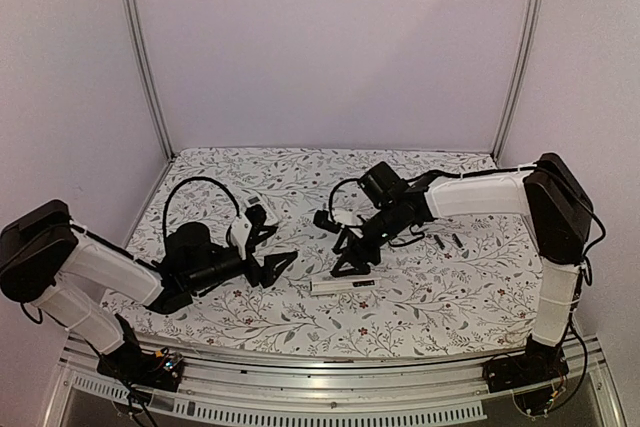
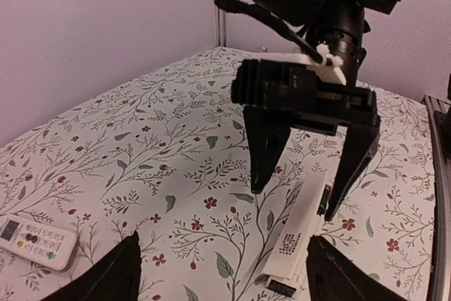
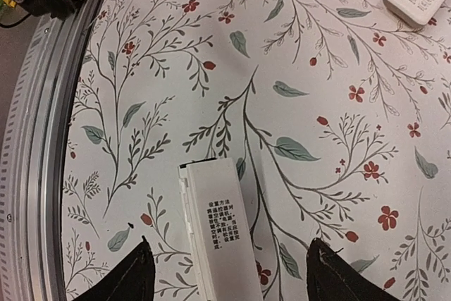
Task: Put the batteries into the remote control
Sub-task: Adjust the battery cover on the remote control without the battery cover.
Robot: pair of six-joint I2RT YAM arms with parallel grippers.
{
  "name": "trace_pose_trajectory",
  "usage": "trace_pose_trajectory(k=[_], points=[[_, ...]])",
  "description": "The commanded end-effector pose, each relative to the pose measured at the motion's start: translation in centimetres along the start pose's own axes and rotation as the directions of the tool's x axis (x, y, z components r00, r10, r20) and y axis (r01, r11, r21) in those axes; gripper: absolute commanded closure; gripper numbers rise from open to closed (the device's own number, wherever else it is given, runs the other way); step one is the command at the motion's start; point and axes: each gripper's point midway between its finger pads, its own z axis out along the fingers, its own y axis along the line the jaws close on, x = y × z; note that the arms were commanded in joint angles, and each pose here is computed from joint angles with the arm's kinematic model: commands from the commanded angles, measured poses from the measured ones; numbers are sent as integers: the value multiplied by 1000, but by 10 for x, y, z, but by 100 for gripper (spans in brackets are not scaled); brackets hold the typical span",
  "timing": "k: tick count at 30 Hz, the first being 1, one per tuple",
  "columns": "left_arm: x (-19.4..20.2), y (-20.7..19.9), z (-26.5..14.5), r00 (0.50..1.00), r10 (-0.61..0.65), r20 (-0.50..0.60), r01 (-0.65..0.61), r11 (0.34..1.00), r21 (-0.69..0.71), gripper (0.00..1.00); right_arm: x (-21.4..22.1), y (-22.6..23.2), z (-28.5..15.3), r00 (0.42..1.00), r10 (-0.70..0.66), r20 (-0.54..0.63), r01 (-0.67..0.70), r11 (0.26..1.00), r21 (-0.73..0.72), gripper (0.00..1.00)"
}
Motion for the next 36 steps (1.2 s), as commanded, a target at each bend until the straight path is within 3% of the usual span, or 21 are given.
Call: trace_pose_trajectory(k=[1, 10, 23, 36], points=[[-6, 19, -3, 998, -49, 45, 53, 994, -91, 19, 21, 3, 16, 997, -22, -78, 20, 999, -32, 27], [3, 17, 0, 999, -37, 20, 38, 996, -77, 19, 44, 17, 41, 989, 12, -145, -33, 989, -145, 30], [10, 21, 5, 1000, 4, -24, -7, 995, -96, 19, 61, 20, 52, 977, 65, -205, -103, 978, -182, 36], [9, 33, 2, 999, 29, -29, -33, 988, -148, 19, 57, 22, 50, 979, 22, -204, -51, 989, -138, 50]])
